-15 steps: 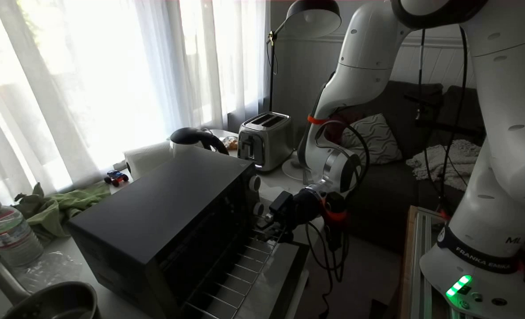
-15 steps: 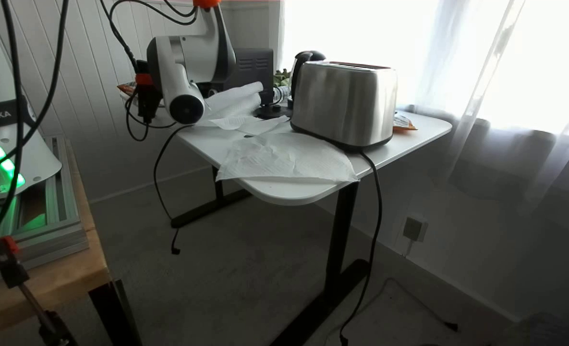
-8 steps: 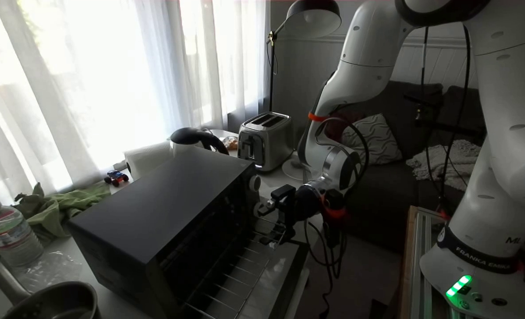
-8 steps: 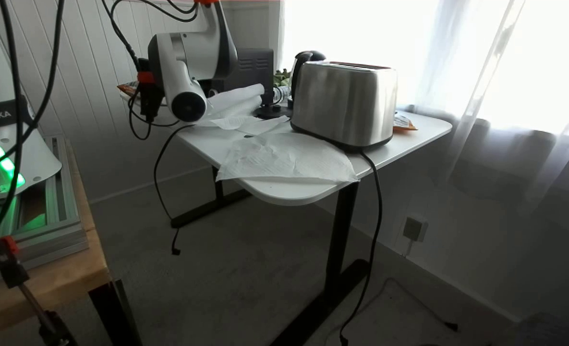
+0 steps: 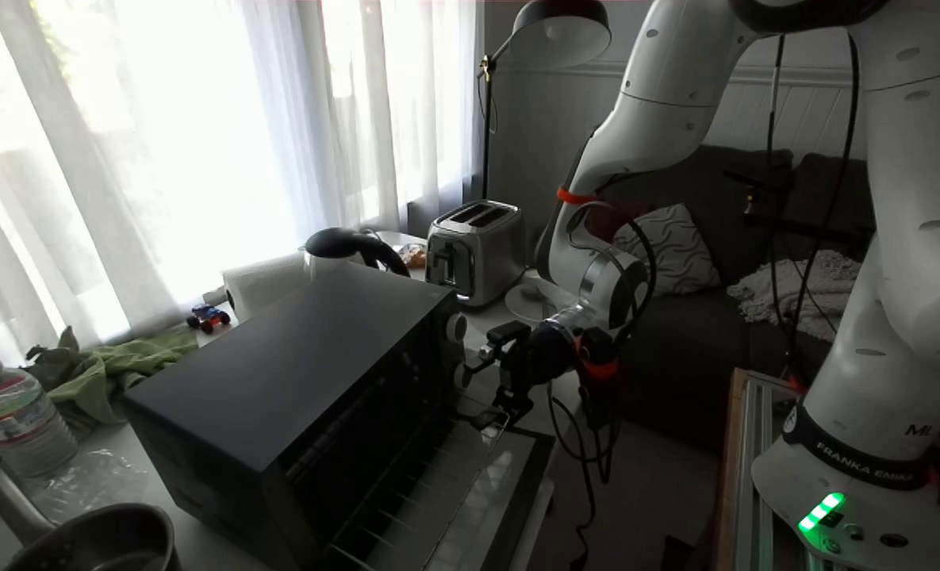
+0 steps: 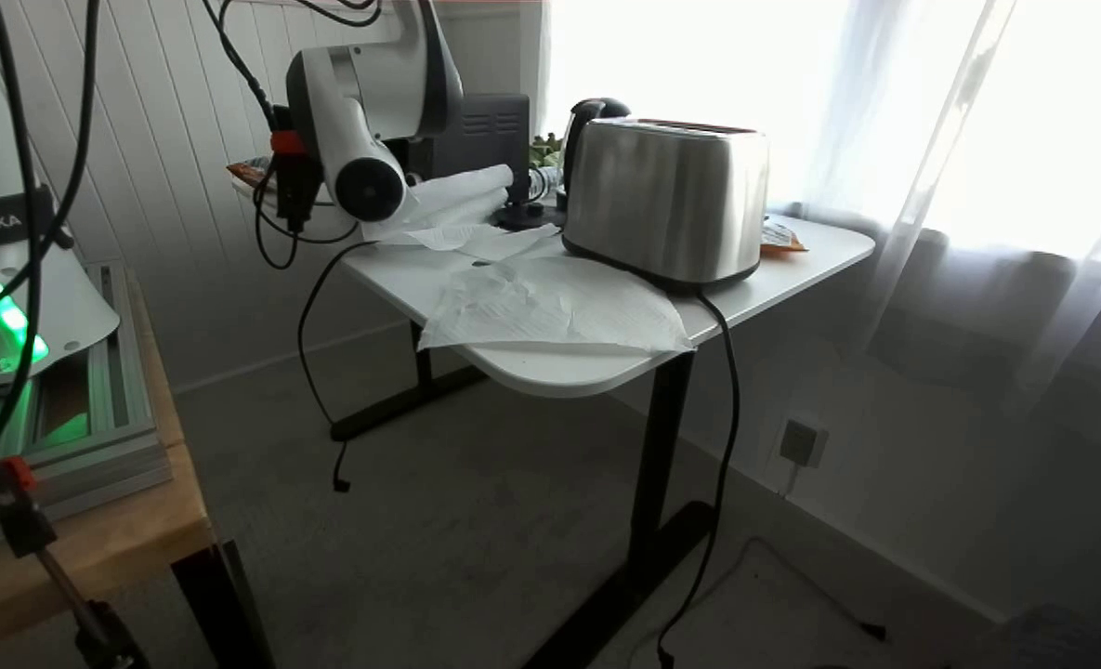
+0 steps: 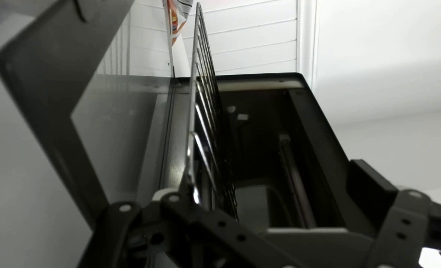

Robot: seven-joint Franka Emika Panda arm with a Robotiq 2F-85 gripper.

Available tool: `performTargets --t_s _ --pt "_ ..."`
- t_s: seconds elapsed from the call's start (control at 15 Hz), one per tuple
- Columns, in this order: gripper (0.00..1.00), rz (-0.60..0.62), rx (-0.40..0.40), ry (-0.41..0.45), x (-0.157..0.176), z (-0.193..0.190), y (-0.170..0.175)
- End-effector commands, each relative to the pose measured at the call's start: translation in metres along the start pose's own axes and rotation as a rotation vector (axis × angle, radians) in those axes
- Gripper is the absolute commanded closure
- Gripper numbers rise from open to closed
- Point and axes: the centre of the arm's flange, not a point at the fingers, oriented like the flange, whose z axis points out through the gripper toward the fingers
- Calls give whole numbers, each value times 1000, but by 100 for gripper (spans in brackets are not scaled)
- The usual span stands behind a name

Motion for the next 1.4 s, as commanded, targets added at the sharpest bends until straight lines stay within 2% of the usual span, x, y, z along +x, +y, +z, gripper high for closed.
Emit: performTargets --t_s 0.0,0.27,0.53,0.73,0.8,0.87,0.93,1.33 --pt "0 14 -62 -5 -7 -11 -20" --pt "0 18 -105 -24 -8 -15 -26" --pt "0 50 -59 -53 -10 -9 -25" --pt "0 65 -69 -48 -13 -13 -24" --pt "25 65 -67 -41 -13 -11 -23" --pt "26 63 -60 -38 -13 -9 -23" --pt "32 64 -44 -37 -13 -7 -22" --pt "76 70 4 -46 -12 5 -21"
